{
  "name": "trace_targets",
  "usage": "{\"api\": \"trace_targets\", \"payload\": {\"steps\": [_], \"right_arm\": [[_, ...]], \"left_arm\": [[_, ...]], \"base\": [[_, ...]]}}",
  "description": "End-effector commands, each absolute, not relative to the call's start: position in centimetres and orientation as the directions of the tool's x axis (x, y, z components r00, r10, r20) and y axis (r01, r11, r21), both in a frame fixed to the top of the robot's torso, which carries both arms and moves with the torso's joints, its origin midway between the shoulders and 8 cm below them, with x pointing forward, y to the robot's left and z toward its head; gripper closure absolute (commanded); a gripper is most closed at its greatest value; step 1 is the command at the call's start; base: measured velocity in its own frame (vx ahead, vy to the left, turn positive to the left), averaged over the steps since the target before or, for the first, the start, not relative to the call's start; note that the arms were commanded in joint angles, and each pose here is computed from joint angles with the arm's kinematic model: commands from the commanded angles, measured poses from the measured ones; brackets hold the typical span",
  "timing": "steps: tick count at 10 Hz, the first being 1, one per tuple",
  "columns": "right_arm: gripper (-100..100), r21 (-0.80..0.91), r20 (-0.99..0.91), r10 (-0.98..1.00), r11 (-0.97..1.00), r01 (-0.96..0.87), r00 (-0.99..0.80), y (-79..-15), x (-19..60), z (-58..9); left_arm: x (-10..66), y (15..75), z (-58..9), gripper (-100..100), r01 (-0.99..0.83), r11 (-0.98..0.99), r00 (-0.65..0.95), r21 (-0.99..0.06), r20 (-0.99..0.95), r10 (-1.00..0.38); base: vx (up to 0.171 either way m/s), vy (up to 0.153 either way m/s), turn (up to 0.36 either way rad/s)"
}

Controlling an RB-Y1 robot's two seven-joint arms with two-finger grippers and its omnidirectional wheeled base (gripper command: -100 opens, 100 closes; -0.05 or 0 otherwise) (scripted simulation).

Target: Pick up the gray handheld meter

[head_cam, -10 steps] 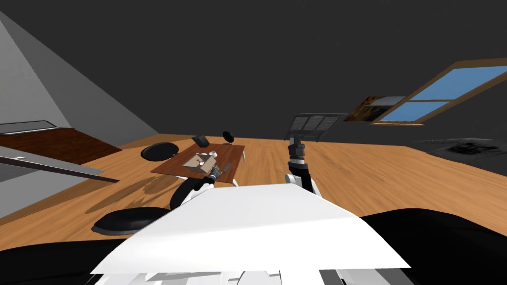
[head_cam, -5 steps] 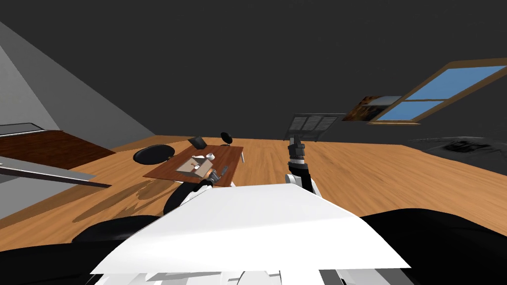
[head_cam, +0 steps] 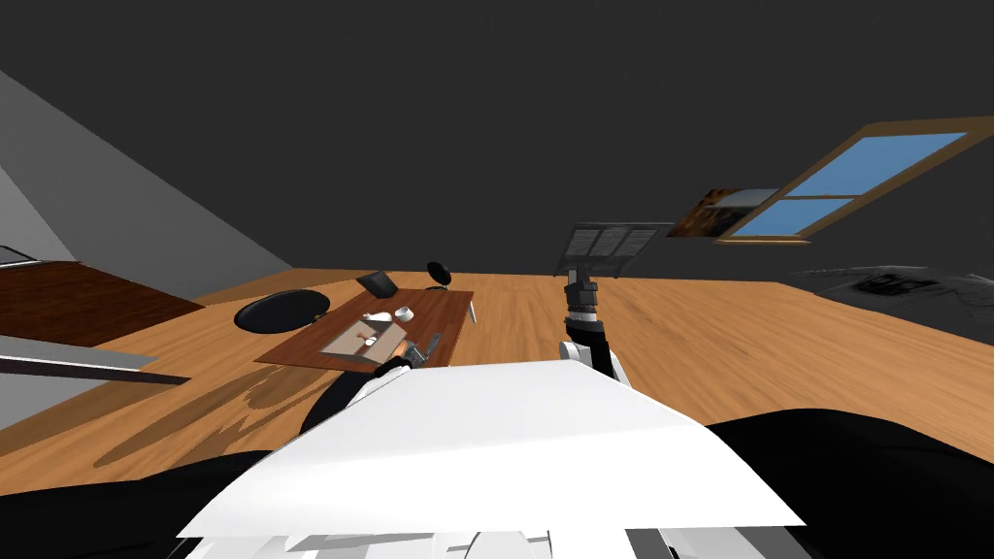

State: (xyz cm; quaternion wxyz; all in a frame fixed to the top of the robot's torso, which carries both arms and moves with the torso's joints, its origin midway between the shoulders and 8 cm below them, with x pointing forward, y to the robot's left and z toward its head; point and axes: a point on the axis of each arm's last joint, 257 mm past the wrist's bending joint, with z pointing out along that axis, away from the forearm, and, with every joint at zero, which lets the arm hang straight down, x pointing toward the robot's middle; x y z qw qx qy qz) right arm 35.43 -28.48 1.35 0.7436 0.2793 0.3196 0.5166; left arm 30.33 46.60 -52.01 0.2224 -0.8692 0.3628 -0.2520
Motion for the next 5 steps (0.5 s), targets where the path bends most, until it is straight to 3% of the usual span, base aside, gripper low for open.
{"api": "trace_targets", "payload": {"steps": [1, 5], "right_arm": [[0, 0.746, -0.187, 0.947, 0.310, -0.590, 0.262, -28.5, 35.4, 1.3], [0, 0.746, -0.187, 0.947, 0.310, -0.590, 0.262, -28.5, 35.4, 1.3]], "left_arm": [[28.8, 47.0, -53.5, -100, -0.522, -0.679, 0.655, -0.517, 0.268, -0.707], [25.8, 48.0, -55.8, -100, -0.524, -0.724, 0.713, -0.449, 0.233, -0.661]], "base": [[0.119, -0.017, -0.057], [0.084, 0.002, -0.026]]}}
